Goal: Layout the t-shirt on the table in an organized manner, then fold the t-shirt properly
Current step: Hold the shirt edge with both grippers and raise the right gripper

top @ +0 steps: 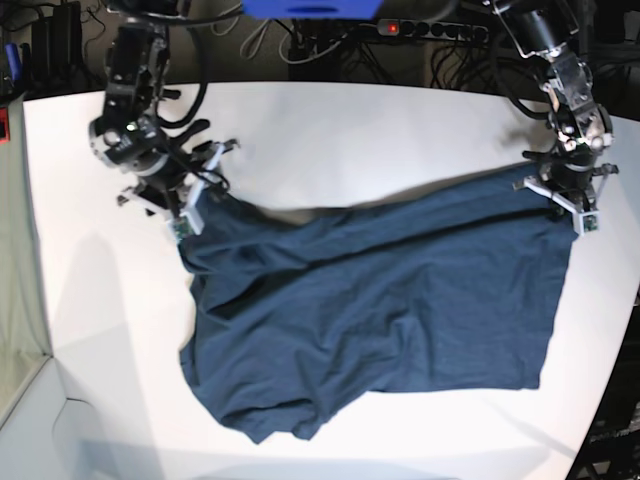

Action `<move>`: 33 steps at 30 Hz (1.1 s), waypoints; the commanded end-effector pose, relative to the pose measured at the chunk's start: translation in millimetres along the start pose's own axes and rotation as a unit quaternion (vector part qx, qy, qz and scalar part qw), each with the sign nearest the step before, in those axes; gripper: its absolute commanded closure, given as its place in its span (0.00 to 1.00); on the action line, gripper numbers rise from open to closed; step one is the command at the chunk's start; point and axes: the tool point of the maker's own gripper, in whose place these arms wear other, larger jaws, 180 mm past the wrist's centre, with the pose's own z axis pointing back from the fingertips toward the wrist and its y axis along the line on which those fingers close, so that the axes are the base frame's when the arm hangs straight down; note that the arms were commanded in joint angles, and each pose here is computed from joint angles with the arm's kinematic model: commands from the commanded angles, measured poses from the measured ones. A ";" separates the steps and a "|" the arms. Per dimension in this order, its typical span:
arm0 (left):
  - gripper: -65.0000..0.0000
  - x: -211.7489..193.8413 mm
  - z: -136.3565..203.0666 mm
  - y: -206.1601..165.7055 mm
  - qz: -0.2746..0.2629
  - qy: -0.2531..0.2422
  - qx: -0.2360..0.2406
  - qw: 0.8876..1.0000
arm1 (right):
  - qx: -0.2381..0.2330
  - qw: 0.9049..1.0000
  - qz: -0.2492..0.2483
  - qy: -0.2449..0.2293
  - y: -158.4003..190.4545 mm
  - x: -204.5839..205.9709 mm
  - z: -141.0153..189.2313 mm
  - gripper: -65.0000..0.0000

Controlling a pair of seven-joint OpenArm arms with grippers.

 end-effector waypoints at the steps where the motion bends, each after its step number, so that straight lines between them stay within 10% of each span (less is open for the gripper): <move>1: 0.94 15.1 0.7 6.2 -0.006 -0.018 0.006 1.000 | 0.003 1.000 0.002 -0.018 1.2 10.1 -0.3 0.52; 13: 0.94 13.5 1.3 7.7 -0.008 -0.016 0.007 1.000 | 0.042 0.998 -0.032 -0.018 14.7 -13.4 -31.9 0.56; 19: 0.94 13.7 1.4 7.2 -0.007 -0.017 0.006 1.000 | 0.039 0.999 -0.029 -0.021 8.7 -10.0 -33.8 1.00; 33: 0.94 29.9 5.8 8.6 -0.014 -0.036 0.010 0.999 | -0.027 0.994 0.109 -0.003 2.4 51.5 41.4 1.00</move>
